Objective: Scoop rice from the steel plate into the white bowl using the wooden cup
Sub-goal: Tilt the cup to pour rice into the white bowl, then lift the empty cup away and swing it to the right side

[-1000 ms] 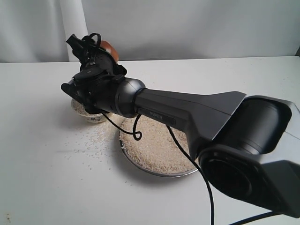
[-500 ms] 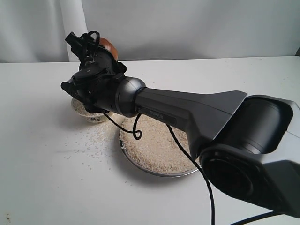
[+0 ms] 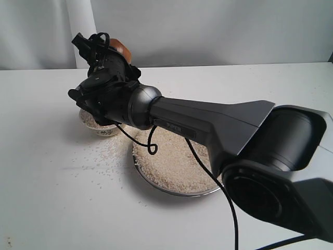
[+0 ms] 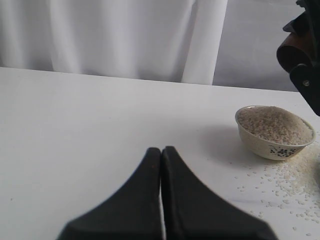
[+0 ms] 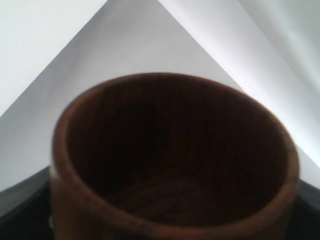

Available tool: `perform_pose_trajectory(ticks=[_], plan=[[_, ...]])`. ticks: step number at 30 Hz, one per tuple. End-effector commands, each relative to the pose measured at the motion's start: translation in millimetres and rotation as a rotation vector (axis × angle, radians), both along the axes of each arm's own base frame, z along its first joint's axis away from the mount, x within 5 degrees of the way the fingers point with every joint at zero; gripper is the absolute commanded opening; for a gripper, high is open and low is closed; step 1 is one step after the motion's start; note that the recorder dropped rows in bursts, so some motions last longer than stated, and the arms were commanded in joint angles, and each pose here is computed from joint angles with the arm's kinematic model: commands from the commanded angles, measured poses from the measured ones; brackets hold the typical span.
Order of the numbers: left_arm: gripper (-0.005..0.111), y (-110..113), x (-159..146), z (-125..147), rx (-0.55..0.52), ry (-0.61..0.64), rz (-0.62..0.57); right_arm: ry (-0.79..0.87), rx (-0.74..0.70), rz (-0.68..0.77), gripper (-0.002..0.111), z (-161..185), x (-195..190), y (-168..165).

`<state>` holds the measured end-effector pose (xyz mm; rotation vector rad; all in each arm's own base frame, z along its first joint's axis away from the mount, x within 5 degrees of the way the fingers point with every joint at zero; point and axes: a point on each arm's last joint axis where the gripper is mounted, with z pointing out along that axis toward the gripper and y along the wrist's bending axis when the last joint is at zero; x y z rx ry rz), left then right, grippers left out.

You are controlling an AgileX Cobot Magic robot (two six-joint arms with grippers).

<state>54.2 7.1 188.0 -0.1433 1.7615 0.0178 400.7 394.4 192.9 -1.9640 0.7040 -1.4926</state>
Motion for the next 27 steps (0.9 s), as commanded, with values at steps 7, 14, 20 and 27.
perform_pose_trajectory(ticks=[7,14,20,27], plan=[[0.000,0,0,0,-0.008,-0.005,-0.006,0.002,0.051,-0.025,0.000,12,-1,-2],[0.000,0,0,0,-0.008,-0.005,-0.006,0.139,0.381,-0.136,0.000,15,-5,-6],[0.000,0,0,0,-0.008,-0.005,-0.006,0.279,0.784,-0.270,0.000,64,-19,-17],[0.000,0,0,0,-0.008,-0.005,-0.006,0.501,1.168,-0.308,0.000,144,-41,-43]])
